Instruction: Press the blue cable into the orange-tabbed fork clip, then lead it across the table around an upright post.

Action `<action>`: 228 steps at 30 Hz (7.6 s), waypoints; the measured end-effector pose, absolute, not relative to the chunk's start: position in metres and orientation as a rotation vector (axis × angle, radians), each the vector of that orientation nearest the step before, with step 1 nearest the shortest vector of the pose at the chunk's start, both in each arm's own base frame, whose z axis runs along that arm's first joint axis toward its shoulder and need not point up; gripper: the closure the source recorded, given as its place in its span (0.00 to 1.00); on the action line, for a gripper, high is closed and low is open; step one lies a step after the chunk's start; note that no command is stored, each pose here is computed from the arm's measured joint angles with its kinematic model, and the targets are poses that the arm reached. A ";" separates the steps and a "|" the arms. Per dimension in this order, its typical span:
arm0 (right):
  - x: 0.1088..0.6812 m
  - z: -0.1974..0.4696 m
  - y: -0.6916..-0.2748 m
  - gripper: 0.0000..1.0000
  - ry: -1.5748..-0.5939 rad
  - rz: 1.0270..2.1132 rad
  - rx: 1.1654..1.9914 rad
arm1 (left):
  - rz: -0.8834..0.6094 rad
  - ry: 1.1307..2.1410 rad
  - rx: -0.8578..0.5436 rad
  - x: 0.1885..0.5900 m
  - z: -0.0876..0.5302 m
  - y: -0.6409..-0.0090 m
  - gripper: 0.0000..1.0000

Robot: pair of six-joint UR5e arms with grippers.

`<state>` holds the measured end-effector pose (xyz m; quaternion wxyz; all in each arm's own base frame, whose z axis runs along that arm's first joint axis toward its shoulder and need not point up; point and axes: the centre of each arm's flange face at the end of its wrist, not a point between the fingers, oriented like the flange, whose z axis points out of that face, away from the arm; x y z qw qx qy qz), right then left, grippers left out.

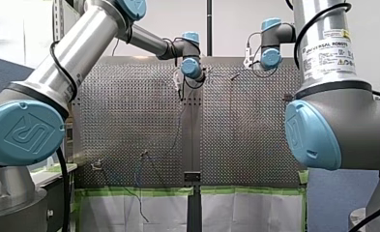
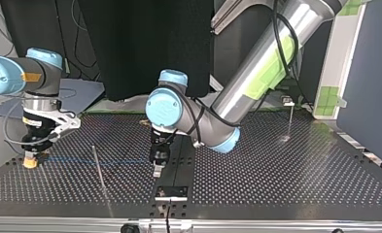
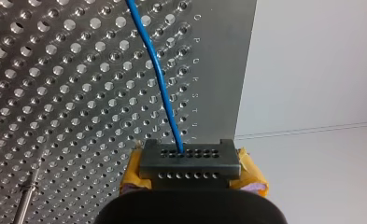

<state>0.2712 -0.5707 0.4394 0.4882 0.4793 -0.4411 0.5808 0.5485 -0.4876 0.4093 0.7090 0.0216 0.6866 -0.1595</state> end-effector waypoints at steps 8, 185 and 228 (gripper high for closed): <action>0.271 0.439 -0.571 1.00 -1.072 1.412 1.165 | -0.354 1.524 0.048 0.548 0.409 -0.488 0.00; 0.277 0.446 -0.587 1.00 -1.048 1.506 1.225 | -0.450 1.592 0.042 0.596 0.369 -0.475 0.02; 0.284 0.171 -0.596 1.00 -1.334 1.277 1.432 | -0.412 1.617 0.024 0.601 0.353 -0.472 0.02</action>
